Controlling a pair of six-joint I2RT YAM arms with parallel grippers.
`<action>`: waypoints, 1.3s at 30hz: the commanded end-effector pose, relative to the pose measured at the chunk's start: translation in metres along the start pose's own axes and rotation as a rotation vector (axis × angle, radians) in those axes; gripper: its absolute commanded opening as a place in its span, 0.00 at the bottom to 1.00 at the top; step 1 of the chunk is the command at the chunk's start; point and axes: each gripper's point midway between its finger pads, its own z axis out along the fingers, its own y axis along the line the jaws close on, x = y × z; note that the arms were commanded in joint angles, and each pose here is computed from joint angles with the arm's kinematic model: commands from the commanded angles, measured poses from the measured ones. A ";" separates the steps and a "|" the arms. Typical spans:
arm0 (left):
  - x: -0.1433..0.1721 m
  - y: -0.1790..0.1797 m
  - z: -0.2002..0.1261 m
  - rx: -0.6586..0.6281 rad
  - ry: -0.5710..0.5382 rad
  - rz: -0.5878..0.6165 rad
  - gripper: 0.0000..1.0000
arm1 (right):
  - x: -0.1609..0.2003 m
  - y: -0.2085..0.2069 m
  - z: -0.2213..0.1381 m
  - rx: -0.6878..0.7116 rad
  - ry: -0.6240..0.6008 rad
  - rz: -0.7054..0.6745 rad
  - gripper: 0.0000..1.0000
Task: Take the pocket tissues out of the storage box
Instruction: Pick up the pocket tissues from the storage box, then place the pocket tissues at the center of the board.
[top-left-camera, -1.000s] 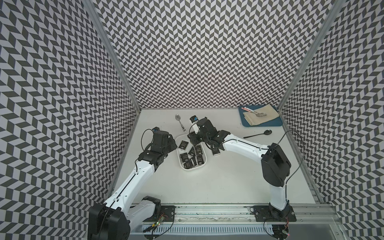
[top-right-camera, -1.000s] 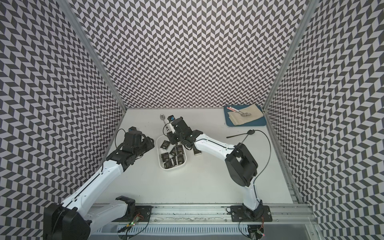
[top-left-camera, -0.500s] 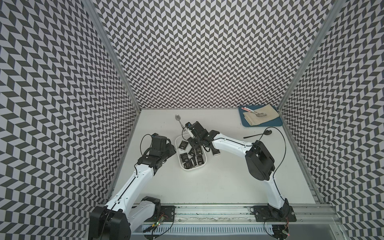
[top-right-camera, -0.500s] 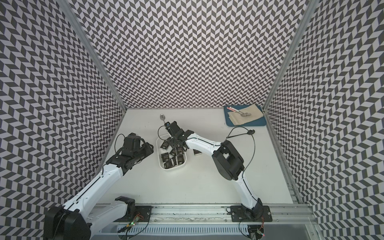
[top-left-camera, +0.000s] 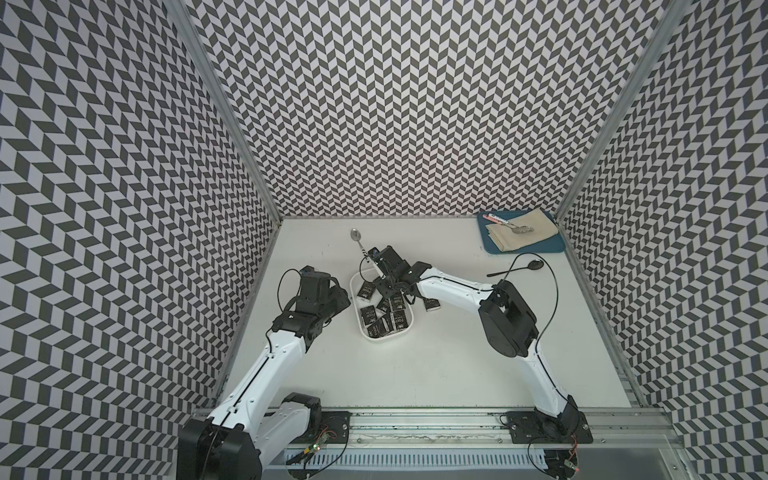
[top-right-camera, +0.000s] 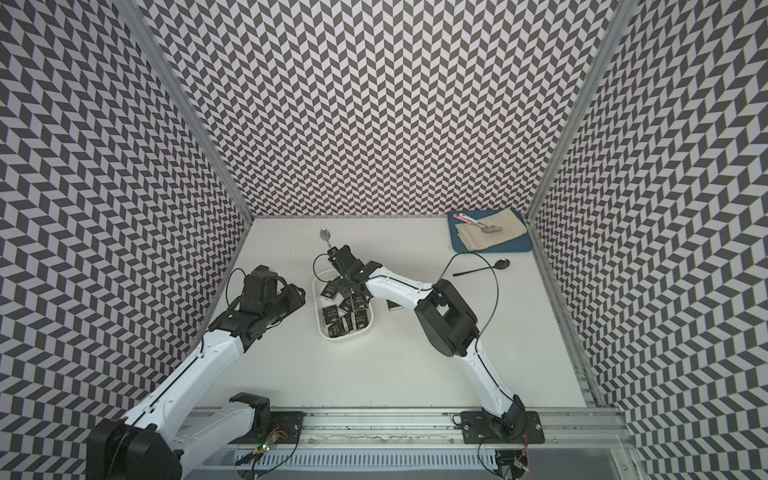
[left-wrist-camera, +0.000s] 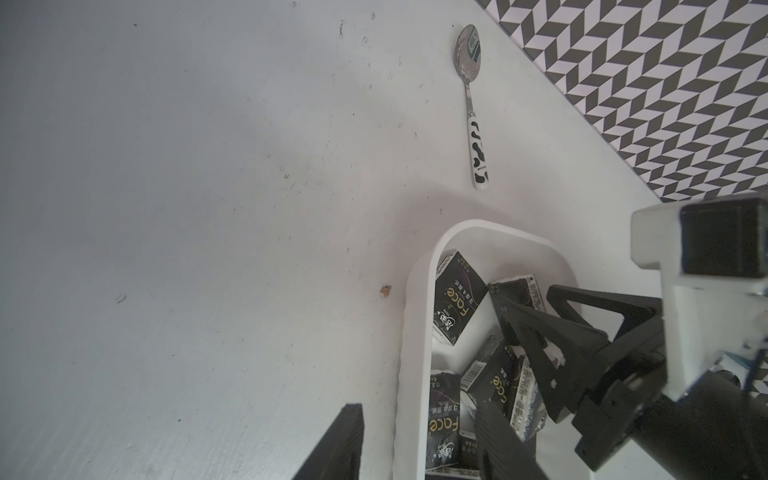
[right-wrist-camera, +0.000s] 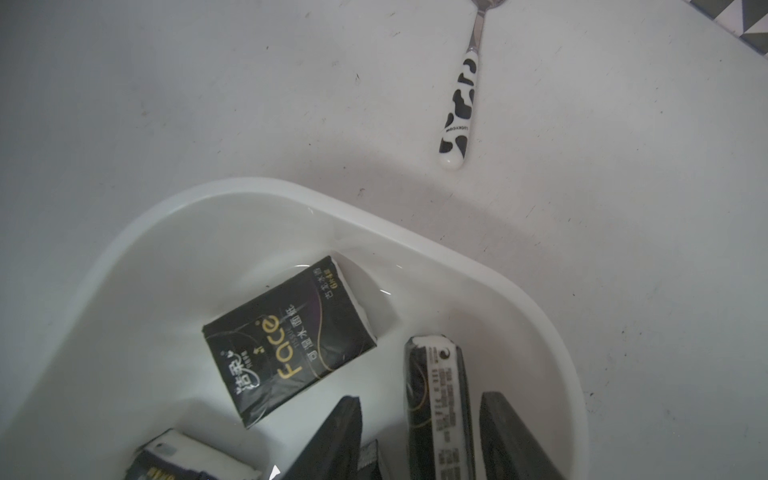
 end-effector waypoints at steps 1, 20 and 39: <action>-0.004 0.001 -0.004 0.006 -0.015 0.005 0.49 | 0.000 0.003 0.008 0.019 0.006 0.001 0.48; -0.016 0.005 -0.009 0.004 -0.043 -0.009 0.49 | -0.060 -0.006 -0.067 -0.008 -0.185 0.111 0.22; -0.026 -0.003 -0.010 0.028 -0.058 -0.004 0.48 | 0.068 -0.144 -0.138 -0.211 -0.205 0.591 0.20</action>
